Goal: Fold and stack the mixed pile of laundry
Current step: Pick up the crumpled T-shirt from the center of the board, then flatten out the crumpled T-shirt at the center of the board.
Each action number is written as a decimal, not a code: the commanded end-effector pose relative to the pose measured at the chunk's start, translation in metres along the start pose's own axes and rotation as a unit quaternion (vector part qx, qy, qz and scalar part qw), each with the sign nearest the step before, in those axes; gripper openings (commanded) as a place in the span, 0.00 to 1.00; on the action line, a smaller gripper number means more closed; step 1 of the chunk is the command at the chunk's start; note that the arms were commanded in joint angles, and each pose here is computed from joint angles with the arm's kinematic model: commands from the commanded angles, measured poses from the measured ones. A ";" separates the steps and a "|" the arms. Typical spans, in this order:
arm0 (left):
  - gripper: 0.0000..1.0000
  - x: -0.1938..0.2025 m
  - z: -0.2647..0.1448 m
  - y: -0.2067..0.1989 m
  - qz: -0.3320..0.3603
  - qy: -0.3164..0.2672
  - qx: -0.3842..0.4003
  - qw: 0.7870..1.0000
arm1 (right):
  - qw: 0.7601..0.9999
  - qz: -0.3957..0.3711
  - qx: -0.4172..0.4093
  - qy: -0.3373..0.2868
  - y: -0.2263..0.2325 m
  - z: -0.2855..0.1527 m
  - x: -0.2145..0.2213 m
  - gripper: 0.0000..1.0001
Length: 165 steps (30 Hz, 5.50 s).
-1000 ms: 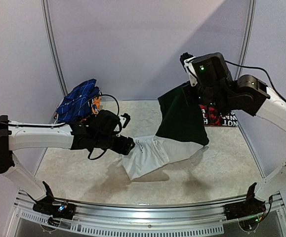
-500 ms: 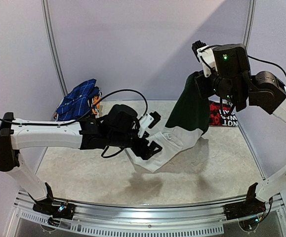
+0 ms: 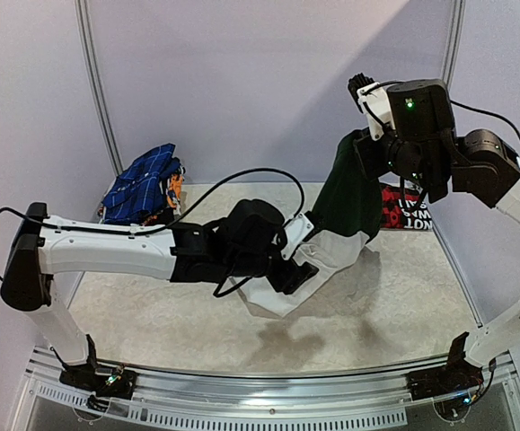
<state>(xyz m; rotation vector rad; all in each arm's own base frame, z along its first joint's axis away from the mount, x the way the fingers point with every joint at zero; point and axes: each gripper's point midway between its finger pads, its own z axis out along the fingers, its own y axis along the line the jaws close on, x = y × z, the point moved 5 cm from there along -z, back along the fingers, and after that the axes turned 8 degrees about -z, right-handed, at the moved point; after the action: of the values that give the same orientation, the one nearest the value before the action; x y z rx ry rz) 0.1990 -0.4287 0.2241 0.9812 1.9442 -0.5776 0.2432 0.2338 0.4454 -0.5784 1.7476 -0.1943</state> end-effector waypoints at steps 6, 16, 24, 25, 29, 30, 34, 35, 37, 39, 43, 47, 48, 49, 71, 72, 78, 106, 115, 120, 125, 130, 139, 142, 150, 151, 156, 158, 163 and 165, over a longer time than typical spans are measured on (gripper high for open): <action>0.63 -0.014 0.000 -0.001 0.074 -0.035 -0.065 0.994 | 1.000 0.014 0.013 -0.011 -0.003 0.002 -0.008 0.00; 0.46 -0.019 0.019 0.006 0.098 -0.018 -0.110 0.989 | 1.000 0.013 0.010 -0.010 -0.002 0.002 -0.006 0.00; 0.39 -0.008 0.023 0.013 0.093 -0.002 -0.117 0.989 | 1.000 0.013 0.013 -0.009 -0.003 0.001 -0.005 0.00; 0.35 -0.006 0.024 0.013 0.092 0.000 -0.113 0.989 | 1.000 0.013 0.012 -0.009 -0.004 0.001 -0.005 0.00; 0.33 -0.003 0.027 0.010 0.090 0.000 -0.097 0.991 | 1.000 0.013 0.013 -0.008 -0.004 0.001 -0.003 0.00; 0.33 -0.004 0.027 0.010 0.089 -0.003 -0.093 0.992 | 1.000 0.014 0.013 -0.009 -0.004 0.001 -0.004 0.00; 0.29 -0.006 0.027 0.010 0.077 -0.010 -0.065 0.995 | 1.000 0.014 0.017 -0.008 -0.004 0.002 -0.003 0.00; 0.31 -0.006 0.025 0.011 0.076 -0.011 -0.063 0.995 | 1.000 0.014 0.018 -0.009 -0.005 0.002 -0.003 0.00; 0.36 -0.006 0.016 0.015 0.068 -0.020 -0.065 0.995 | 1.000 0.013 0.020 -0.008 -0.005 0.002 -0.003 0.00; 0.38 -0.004 0.010 0.020 0.057 -0.025 -0.059 0.996 | 1.000 0.012 0.021 -0.008 -0.005 0.002 -0.003 0.00; 0.38 -0.003 0.011 0.028 0.049 -0.021 -0.057 0.997 | 1.000 0.014 0.017 -0.010 -0.004 0.002 -0.002 0.00; 0.37 -0.008 0.010 0.025 0.046 -0.027 -0.042 0.998 | 1.000 0.013 0.017 -0.009 -0.003 0.003 -0.001 0.00; 0.37 -0.010 0.010 0.024 0.045 -0.029 -0.038 0.998 | 1.000 0.012 0.017 -0.009 -0.002 0.003 -0.001 0.00; 0.37 -0.011 0.011 0.023 0.045 -0.031 -0.036 0.998 | 1.000 0.012 0.017 -0.009 -0.002 0.003 -0.001 0.00; 0.39 -0.013 0.033 0.024 0.058 -0.006 -0.047 0.997 | 1.000 0.012 0.018 -0.008 -0.003 0.004 0.000 0.00; 0.39 -0.011 0.035 0.024 0.058 -0.003 -0.046 0.997 | 1.000 0.011 0.018 -0.008 -0.002 0.004 0.001 0.00; 0.38 -0.005 0.042 0.027 0.055 0.003 -0.052 0.997 | 1.000 0.012 0.018 -0.009 -0.002 0.004 0.000 0.00; 0.00 -0.031 -0.083 0.077 0.033 -0.073 -0.151 0.985 | 0.995 0.071 0.075 -0.009 -0.048 -0.005 0.004 0.00; 0.00 -0.041 -0.196 0.123 -0.013 -0.144 -0.260 0.955 | 0.986 0.097 0.124 -0.049 -0.094 -0.042 -0.008 0.00; 0.00 -0.044 -0.263 0.142 -0.048 -0.205 -0.308 0.928 | 0.977 0.125 0.151 -0.085 -0.125 -0.070 -0.013 0.00; 0.00 -0.046 -0.315 0.152 -0.070 -0.255 -0.334 0.905 | 0.964 0.164 0.154 -0.141 -0.156 -0.106 -0.013 0.00; 0.00 -0.059 -0.353 0.150 -0.076 -0.303 -0.317 0.895 | 0.958 0.173 0.081 -0.214 -0.166 -0.138 -0.018 0.00; 0.00 -0.101 -0.411 0.140 -0.070 -0.374 -0.264 0.886 | 0.923 0.146 -0.047 -0.352 -0.180 -0.201 -0.049 0.00; 0.00 -0.114 -0.427 0.136 -0.064 -0.388 -0.245 0.886 | 0.912 0.147 -0.052 -0.380 -0.194 -0.220 -0.059 0.00; 0.00 -0.147 -0.466 0.127 -0.045 -0.430 -0.208 0.877 | 0.883 0.115 -0.072 -0.449 -0.215 -0.255 -0.105 0.00; 0.00 -0.150 -0.470 0.126 -0.041 -0.434 -0.205 0.876 | 0.877 0.110 -0.069 -0.463 -0.220 -0.262 -0.110 0.00; 0.00 -0.164 -0.489 0.122 -0.023 -0.451 -0.196 0.870 | 0.860 0.087 -0.068 -0.497 -0.222 -0.271 -0.127 0.00; 0.00 -0.169 -0.495 0.122 -0.019 -0.455 -0.194 0.869 | 0.855 0.084 -0.066 -0.507 -0.223 -0.274 -0.130 0.00; 0.00 -0.180 -0.507 0.118 -0.010 -0.469 -0.180 0.864 | 0.837 0.088 -0.052 -0.537 -0.237 -0.292 -0.130 0.00; 0.00 -0.184 -0.511 0.116 -0.009 -0.475 -0.172 0.863 | 0.831 0.093 -0.040 -0.546 -0.244 -0.299 -0.130 0.00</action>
<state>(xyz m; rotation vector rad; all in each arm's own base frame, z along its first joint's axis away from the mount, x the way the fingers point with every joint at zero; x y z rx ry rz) 0.1062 -0.0818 0.6349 0.2990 1.1216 -0.5491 0.0721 0.0691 0.7189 -0.5234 0.7909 0.3270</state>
